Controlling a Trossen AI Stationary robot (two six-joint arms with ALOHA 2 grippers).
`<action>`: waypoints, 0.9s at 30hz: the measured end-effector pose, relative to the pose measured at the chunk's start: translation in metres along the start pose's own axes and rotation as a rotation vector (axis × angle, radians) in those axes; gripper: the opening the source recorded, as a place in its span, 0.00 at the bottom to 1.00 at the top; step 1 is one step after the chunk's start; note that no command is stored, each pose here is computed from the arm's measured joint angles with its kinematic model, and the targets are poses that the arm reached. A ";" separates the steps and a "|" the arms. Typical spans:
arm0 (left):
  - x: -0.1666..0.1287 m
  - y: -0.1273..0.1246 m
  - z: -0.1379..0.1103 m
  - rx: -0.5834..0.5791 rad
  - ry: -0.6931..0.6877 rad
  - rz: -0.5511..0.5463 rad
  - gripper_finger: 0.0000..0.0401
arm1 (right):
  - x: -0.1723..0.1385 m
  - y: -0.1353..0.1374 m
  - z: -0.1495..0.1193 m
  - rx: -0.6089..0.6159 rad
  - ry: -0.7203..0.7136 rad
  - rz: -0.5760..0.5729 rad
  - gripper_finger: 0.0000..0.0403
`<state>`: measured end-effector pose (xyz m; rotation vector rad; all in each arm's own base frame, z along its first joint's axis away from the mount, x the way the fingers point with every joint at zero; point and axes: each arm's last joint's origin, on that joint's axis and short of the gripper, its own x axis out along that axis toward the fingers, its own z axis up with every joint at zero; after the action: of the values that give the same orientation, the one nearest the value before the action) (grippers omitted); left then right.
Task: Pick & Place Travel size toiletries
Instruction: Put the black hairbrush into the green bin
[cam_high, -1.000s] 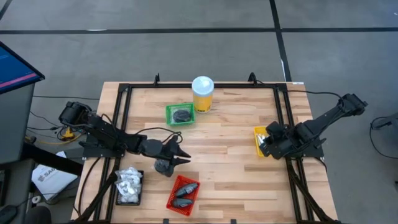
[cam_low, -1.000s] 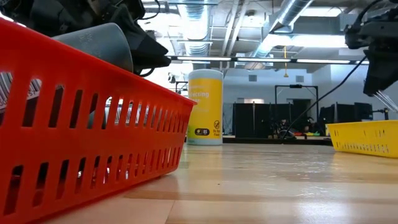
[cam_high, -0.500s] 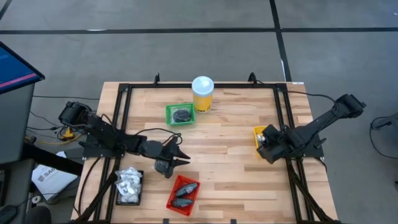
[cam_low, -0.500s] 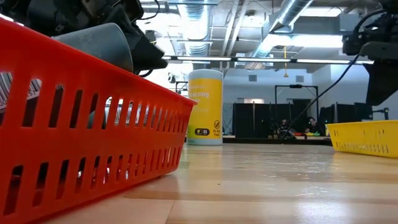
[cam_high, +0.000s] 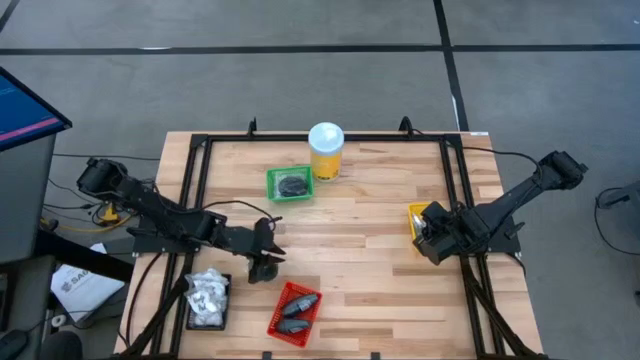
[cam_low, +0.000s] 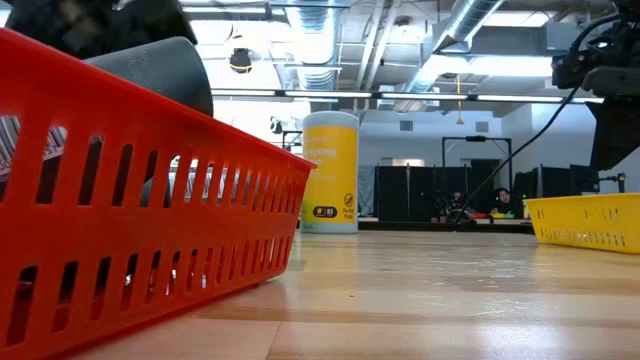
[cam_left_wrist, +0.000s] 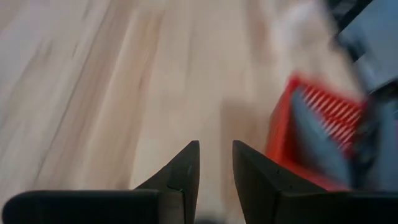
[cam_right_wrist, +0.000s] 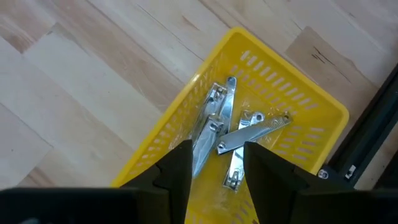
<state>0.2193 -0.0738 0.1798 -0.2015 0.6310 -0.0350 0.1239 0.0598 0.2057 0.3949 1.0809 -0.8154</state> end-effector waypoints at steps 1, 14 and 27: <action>-0.002 0.002 -0.004 -0.011 0.042 0.020 0.21 | 0.000 0.000 0.000 0.001 -0.001 0.002 0.33; -0.007 0.013 -0.027 -0.113 0.270 0.161 0.22 | 0.000 0.004 0.001 0.016 -0.008 0.034 0.33; -0.006 0.020 -0.044 -0.151 0.325 0.208 0.49 | 0.000 0.005 0.001 0.021 -0.010 0.043 0.34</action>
<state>0.1875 -0.0611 0.1444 -0.2777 0.9769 0.1836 0.1279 0.0621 0.2057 0.4298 1.0517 -0.7900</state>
